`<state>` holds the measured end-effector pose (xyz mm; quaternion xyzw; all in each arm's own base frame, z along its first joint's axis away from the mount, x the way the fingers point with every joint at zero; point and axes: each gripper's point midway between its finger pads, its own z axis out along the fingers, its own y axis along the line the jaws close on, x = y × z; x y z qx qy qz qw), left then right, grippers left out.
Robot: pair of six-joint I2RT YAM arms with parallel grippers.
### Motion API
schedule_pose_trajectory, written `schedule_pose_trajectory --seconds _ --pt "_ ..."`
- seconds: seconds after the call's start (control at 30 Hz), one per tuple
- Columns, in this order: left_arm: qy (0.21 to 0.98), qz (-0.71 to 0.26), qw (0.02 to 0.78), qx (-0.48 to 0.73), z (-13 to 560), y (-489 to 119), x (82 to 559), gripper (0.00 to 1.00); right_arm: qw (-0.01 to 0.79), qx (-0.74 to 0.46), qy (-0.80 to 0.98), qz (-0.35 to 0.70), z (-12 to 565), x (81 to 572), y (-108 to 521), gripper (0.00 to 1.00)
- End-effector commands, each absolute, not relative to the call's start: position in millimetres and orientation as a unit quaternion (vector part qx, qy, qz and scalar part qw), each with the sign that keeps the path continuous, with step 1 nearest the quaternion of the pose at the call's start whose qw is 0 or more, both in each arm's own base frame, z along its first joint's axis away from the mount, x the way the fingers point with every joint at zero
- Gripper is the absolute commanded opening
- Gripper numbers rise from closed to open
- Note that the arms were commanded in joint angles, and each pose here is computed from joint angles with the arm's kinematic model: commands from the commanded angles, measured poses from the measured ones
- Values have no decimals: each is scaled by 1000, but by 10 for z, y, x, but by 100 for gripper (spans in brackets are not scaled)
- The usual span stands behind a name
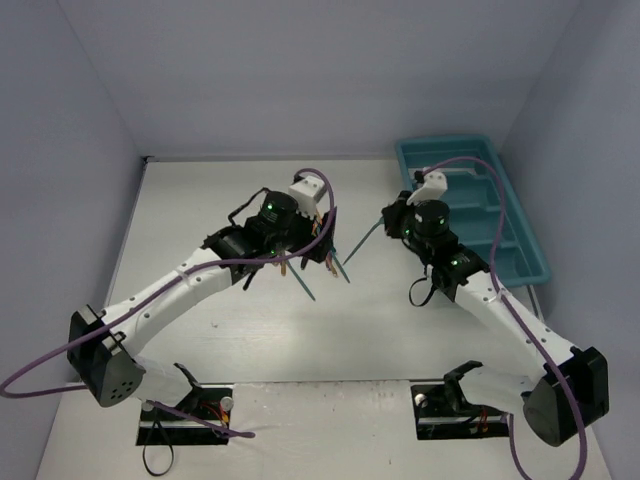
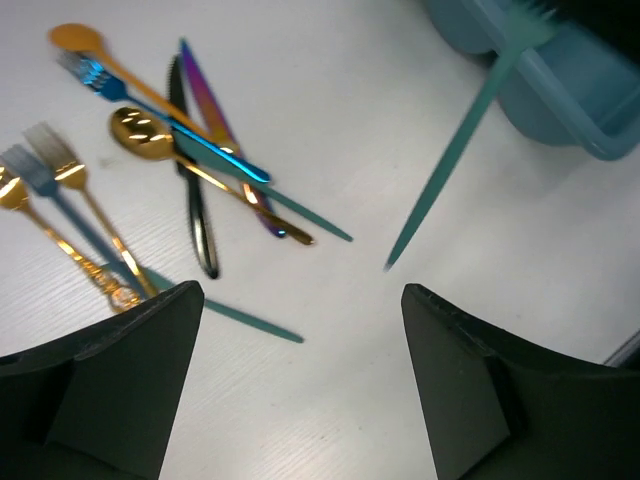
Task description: Sort the eating utensils into containers
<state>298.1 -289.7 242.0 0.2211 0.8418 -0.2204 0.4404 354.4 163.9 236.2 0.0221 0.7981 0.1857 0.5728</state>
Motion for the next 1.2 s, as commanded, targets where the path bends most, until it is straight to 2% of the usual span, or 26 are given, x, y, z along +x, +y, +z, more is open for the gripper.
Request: schedule_pose_trajectory --seconds 0.0,0.27,0.53,0.77,0.93,1.07,1.17 --pt "831 -168 517 121 2966 -2121 3291 78 629 111 764 98 2621 3992 833 0" --pt "850 -92 518 39 2849 -1069 3507 79 627 239 741 36 2534 4701 -416 0" --pt "866 -35 499 21 2471 -780 3495 79 617 275 737 7 2351 5223 -1131 0" --pt "870 -31 492 20 2416 -776 3519 79 600 268 754 5 2023 5659 -1345 1" --pt "872 -30 488 20 2383 -779 3528 79 589 264 764 27 1797 5902 -1317 11" --pt "875 -31 483 21 2352 -788 3538 79 582 264 769 21 1695 5954 -1302 32" --pt "877 -30 478 18 2326 -786 3543 79 583 260 770 6 1765 5903 -1305 40"
